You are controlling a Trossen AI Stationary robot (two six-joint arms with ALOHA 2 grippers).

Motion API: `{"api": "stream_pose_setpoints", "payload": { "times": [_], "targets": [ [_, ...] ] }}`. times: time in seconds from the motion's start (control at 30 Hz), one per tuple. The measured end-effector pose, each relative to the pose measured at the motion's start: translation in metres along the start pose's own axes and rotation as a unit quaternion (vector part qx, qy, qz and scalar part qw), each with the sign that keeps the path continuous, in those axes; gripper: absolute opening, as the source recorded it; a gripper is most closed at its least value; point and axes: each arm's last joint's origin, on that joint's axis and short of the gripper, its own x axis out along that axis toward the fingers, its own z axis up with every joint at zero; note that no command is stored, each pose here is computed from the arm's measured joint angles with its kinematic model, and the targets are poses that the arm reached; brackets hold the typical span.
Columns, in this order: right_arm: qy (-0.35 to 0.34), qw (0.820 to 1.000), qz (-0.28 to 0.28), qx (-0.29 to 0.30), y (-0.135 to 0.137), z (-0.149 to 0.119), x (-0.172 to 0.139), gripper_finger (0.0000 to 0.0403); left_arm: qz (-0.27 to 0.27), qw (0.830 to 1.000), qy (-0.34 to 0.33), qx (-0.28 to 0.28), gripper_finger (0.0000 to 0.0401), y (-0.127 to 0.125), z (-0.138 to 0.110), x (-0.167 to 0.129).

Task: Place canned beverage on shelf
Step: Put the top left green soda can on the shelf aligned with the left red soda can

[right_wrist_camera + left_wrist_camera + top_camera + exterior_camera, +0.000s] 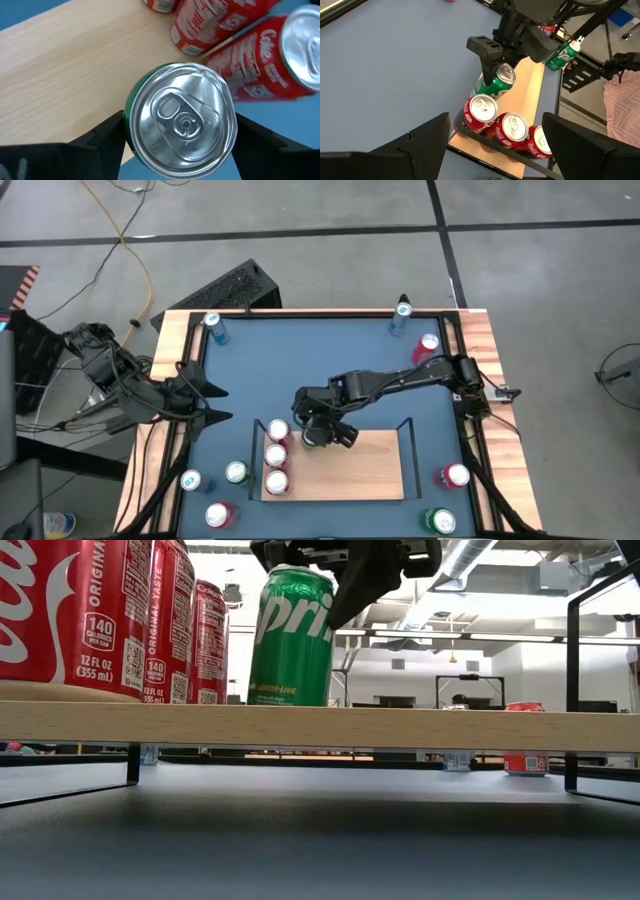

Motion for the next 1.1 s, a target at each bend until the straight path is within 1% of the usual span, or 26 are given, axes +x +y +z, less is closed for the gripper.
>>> {"api": "stream_pose_setpoints", "payload": {
  "times": [0.1, 0.3, 0.73, 0.93, 1.1],
  "targets": [
    [-0.001, 1.000, 0.004, -0.010, 0.0019, 0.0017, -0.0001, 0.0296, 0.000, 1.000, 0.000, 0.000, 0.0302, 0.0000, 0.0000, 0.0000],
    [-0.004, 1.000, 0.008, -0.011, 0.0021, 0.0022, 0.0007, 0.0296, 0.000, 1.000, 0.000, 0.000, 0.0302, 0.0000, 0.0000, 0.0000],
    [-0.010, 1.000, -0.010, -0.016, 0.0013, 0.0064, 0.0023, 0.0296, 0.002, 1.000, -0.003, 0.000, 0.0302, 0.0001, 0.0001, 0.0000],
    [0.017, 0.999, -0.034, 0.036, 0.0015, 0.0068, 0.0025, 0.0298, 0.007, 1.000, -0.009, 0.001, 0.0302, 0.0004, 0.0005, 0.0000],
    [0.023, 0.999, -0.030, 0.037, 0.0039, 0.0073, 0.0019, 0.0308, 0.008, 1.000, -0.011, 0.001, 0.0302, 0.0005, 0.0006, 0.0000]
  ]
}}
